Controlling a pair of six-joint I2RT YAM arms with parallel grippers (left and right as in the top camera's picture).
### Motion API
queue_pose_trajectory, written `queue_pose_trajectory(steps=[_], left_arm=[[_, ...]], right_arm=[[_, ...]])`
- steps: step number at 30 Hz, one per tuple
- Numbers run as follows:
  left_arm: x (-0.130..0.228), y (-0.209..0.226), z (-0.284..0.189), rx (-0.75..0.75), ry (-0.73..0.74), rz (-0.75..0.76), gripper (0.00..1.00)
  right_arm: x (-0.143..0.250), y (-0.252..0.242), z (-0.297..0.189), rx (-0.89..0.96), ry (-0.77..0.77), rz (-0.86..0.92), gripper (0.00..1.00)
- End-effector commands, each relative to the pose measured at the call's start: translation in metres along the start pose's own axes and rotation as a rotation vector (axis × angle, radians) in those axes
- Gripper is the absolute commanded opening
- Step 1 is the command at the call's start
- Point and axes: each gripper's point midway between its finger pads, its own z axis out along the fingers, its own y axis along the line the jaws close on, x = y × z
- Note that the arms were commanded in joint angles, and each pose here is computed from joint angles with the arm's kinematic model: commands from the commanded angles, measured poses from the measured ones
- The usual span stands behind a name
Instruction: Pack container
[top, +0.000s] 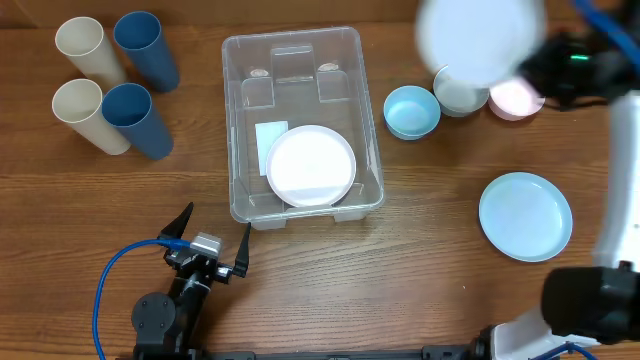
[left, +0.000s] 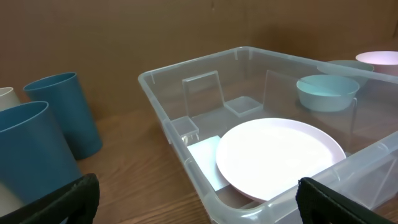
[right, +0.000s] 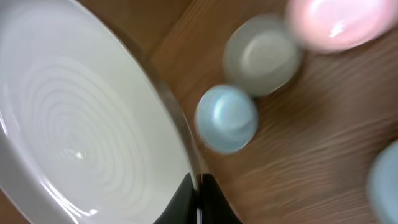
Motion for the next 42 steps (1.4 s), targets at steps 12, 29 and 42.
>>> queue_pose_trajectory(steps=[12, 29, 42], left_arm=[[0.0, 0.002, 0.0, -0.01, -0.003, 0.012, 1.0], [0.0, 0.002, 0.0, -0.01, -0.003, 0.012, 1.0], [0.0, 0.002, 0.0, -0.01, -0.003, 0.012, 1.0]], right_arm=[[0.199, 0.078, 0.091, 0.161, 0.153, -0.53, 0.04], [0.228, 0.038, 0.159, 0.222, 0.229, -0.518, 0.04], [0.241, 0.032, 0.176, 0.182, 0.283, -0.583, 0.39]])
